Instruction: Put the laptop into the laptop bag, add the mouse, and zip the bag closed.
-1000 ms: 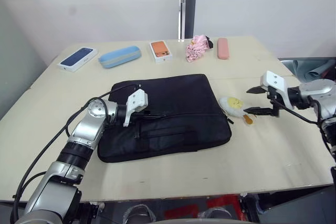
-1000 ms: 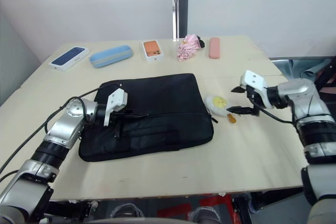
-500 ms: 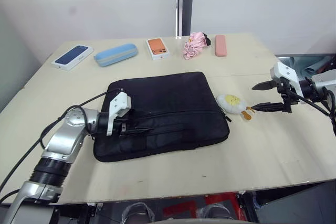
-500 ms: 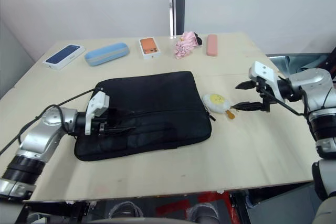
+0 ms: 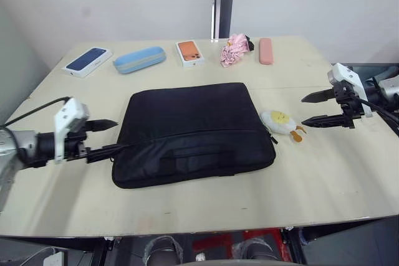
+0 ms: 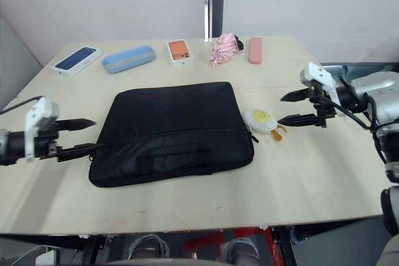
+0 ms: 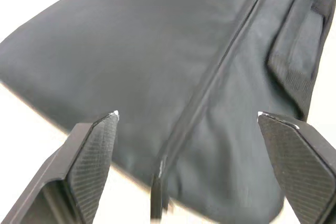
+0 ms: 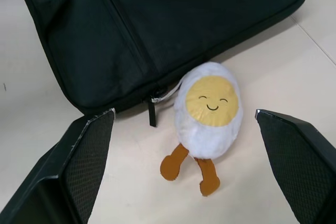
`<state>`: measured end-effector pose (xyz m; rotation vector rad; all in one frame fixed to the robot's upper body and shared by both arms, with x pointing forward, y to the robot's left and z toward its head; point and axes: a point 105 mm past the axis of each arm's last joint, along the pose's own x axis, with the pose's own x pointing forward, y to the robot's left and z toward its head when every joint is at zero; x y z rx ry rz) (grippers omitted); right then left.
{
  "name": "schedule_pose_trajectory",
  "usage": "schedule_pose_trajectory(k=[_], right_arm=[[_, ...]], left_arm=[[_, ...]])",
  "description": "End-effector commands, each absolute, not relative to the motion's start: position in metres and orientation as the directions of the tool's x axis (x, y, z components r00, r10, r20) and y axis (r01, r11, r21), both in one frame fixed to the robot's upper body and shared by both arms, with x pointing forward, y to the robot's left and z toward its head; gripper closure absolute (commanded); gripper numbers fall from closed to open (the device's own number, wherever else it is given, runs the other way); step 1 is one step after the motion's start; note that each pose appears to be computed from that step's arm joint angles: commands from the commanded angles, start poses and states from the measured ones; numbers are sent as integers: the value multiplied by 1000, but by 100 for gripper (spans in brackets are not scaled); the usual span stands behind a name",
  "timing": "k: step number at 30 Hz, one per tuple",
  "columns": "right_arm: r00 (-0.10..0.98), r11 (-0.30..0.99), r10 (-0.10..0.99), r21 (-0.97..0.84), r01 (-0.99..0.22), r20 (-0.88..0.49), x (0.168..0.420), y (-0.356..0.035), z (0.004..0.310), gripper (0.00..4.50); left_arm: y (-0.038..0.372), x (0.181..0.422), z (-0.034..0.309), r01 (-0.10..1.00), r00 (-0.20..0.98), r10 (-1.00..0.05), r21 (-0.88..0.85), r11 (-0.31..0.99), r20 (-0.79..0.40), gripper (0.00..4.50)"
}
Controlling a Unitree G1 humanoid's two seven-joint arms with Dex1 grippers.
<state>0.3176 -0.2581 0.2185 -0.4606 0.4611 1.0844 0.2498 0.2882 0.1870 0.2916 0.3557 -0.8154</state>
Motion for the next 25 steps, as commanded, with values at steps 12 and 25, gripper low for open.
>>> schedule_pose_trajectory(k=[12, 25], right_arm=[[354, 346, 825, -102, -933, -441, 292, -243, 281, 0], [328, 336, 846, -56, -940, -421, 284, -242, 288, 0]], left_arm=[[335, 229, 267, 599, 753, -547, 35, 800, -366, 6], [350, 225, 267, 597, 746, -523, 68, 799, -413, 6]])
